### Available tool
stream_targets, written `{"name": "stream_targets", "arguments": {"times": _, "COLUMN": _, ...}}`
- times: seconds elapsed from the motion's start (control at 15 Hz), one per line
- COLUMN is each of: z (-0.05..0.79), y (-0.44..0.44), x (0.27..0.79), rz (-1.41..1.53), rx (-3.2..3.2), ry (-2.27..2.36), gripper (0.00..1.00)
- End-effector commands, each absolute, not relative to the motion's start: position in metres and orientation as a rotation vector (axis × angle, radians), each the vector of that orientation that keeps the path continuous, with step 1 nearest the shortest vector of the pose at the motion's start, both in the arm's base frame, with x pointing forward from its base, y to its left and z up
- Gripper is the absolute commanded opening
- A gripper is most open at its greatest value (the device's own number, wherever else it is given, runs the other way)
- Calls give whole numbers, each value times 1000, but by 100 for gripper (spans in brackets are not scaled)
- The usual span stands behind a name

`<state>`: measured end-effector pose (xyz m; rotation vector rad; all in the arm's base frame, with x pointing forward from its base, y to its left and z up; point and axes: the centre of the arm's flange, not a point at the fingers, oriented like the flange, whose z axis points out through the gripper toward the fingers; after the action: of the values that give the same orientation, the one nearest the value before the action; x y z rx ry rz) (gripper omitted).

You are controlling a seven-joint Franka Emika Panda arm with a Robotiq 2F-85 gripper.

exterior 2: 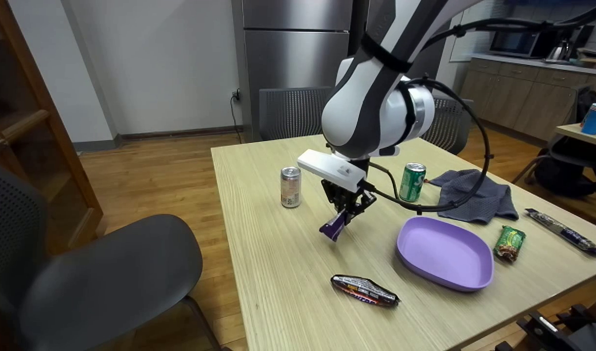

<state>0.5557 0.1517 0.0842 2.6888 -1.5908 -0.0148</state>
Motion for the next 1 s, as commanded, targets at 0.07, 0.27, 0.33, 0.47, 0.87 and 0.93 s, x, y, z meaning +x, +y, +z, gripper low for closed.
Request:
{"name": "stream_targets", "arguments": {"times": 0.07, "z": 117, "y": 136, "x": 536, "rz": -38, "rx": 2700, "ry": -1536, "gripper": 4}}
{"name": "stream_targets", "arguments": {"times": 0.27, "z": 125, "y": 121, "x": 527, "rz": -60, "rx": 2706, "ry": -1483, "gripper": 4}}
{"name": "stream_targets", "arguments": {"times": 0.33, "z": 127, "y": 115, "x": 523, "rz": -62, "rx": 2703, "ry": -1466, "gripper": 4}}
{"name": "stream_targets", "arguments": {"times": 0.47, "z": 129, "y": 104, "x": 517, "rz": -67, "rx": 2697, "ry": -1422, "gripper": 4}}
{"name": "stream_targets", "arguments": {"times": 0.87, "z": 129, "y": 63, "x": 503, "rz": -75, "rx": 2697, "ry": -1335, "gripper": 4}}
{"name": "stream_targets", "arguments": {"times": 0.93, "z": 129, "y": 57, "x": 500, "rz": -78, "rx": 2698, "ry": -1320, "gripper": 4}}
